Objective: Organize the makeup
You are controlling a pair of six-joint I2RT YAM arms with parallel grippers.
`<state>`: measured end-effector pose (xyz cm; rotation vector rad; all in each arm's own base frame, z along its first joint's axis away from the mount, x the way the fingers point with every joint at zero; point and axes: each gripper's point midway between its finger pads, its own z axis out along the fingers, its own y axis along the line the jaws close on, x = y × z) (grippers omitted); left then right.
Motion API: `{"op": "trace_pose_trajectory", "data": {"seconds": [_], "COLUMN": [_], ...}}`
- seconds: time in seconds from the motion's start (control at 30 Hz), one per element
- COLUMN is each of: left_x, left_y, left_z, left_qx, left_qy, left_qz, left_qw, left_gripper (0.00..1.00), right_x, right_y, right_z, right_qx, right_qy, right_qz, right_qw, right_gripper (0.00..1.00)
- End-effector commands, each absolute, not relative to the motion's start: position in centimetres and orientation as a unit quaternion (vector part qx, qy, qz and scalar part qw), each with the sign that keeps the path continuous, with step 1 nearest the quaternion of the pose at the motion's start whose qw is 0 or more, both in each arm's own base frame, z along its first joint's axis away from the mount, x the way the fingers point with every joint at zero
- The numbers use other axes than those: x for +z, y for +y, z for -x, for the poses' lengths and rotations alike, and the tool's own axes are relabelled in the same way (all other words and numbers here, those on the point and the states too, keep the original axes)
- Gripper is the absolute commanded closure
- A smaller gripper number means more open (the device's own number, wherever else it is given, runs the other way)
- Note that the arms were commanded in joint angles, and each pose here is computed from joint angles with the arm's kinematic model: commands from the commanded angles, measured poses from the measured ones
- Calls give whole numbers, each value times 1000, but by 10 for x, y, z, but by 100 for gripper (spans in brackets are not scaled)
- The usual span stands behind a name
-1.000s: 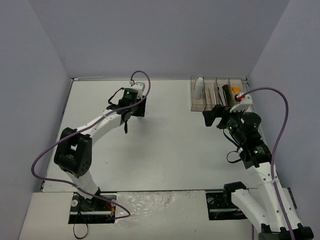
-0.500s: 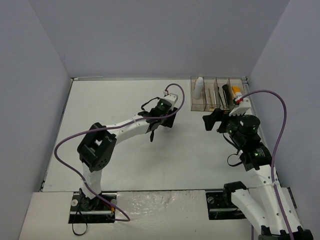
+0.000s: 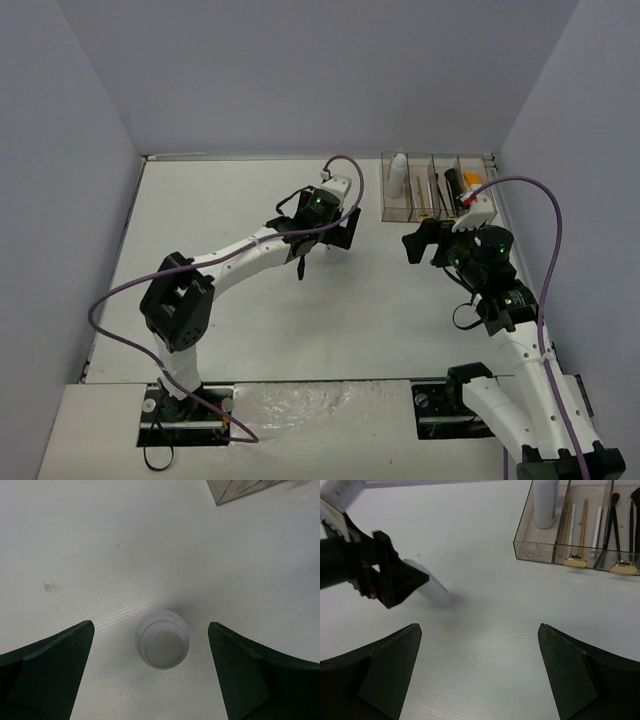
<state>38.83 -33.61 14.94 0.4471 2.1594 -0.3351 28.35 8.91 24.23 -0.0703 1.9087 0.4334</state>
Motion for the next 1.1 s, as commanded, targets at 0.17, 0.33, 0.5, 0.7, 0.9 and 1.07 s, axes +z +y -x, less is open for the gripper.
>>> {"op": "trace_pose_trajectory", "data": {"seconds": [0.17, 0.33, 0.5, 0.7, 0.9, 1.07], "left_x": [328, 334, 328, 296, 270, 266], "left_y": [-220, -131, -68, -28, -18, -17], "left_z": [-381, -351, -310, -277, -268, -269], "left_qx": [-99, -35, 17, 60, 77, 75], "left_qy": [803, 809, 806, 801, 808, 814], "left_qz": [-64, -16, 15, 41, 40, 36], "left_qw": [584, 586, 592, 594, 583, 574], "left_gripper": [3, 3, 3, 3, 3, 3], "right_x": [268, 256, 245, 219, 190, 182], "right_y": [132, 174, 212, 255, 264, 265], "right_z": [-313, -335, -351, -366, -386, -398], "right_qx": [199, 198, 204, 203, 175, 158], "right_qy": [781, 773, 758, 758, 771, 774], "right_qz": [103, 138, 161, 194, 180, 176], "right_qw": [583, 586, 599, 589, 586, 587], "right_gripper": [0, 0, 0, 2, 4, 4]}}
